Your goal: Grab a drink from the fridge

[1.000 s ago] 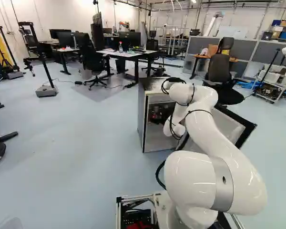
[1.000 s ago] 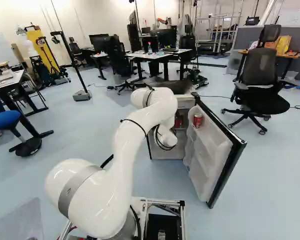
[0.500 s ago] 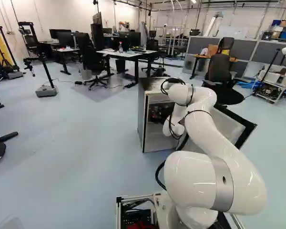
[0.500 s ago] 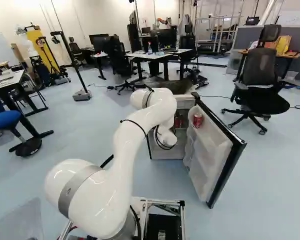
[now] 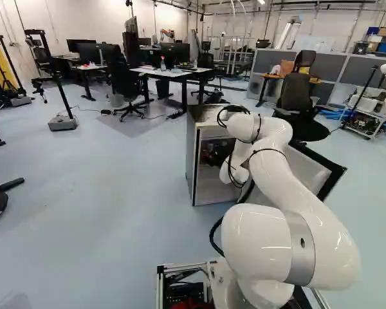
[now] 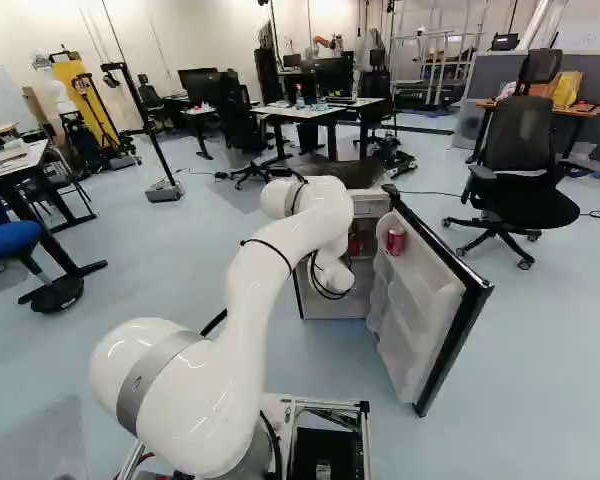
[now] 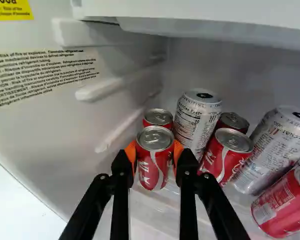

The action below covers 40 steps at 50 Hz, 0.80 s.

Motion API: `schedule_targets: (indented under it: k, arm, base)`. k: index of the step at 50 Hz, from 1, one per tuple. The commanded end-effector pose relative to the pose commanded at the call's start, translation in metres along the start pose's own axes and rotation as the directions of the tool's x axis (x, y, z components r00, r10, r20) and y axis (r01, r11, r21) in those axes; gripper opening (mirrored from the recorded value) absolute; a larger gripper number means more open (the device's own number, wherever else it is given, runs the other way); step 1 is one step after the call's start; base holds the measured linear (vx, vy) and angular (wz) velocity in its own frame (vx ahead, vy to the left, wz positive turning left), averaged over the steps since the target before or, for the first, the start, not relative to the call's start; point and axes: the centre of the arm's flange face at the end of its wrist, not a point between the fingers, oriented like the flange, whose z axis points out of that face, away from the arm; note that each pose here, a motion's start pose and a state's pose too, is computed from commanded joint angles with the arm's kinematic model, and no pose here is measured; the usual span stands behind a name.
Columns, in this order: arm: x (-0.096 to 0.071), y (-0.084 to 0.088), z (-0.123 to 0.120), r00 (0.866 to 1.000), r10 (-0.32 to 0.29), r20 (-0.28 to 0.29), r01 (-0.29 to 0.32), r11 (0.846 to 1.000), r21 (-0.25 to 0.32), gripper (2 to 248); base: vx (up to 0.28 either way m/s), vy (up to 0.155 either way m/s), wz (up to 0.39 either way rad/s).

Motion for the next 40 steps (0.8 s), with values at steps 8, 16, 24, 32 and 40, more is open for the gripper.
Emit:
schedule_targets:
  k: [8,16,24,32,40]
  arm:
    - [0.000,-0.001,-0.003,1.000,0.004,0.005,-0.004,1.000,0.000,94]
    - [0.001,-0.003,-0.008,1.000,0.011,0.011,-0.011,1.000,0.000,94]
    - [0.010,-0.005,-0.015,1.000,0.016,0.017,-0.016,1.000,0.000,94]
    - [0.021,-0.006,-0.023,1.000,0.021,0.022,-0.021,1.000,-0.002,94]
    - [0.031,-0.009,-0.032,0.999,0.028,0.028,-0.028,1.000,-0.003,94]
  base:
    - [0.000,0.000,0.000]
    - [0.000,0.000,0.000]
    - [0.000,0.000,0.000]
    - [0.000,0.000,0.000]
    - [0.000,0.000,0.000]
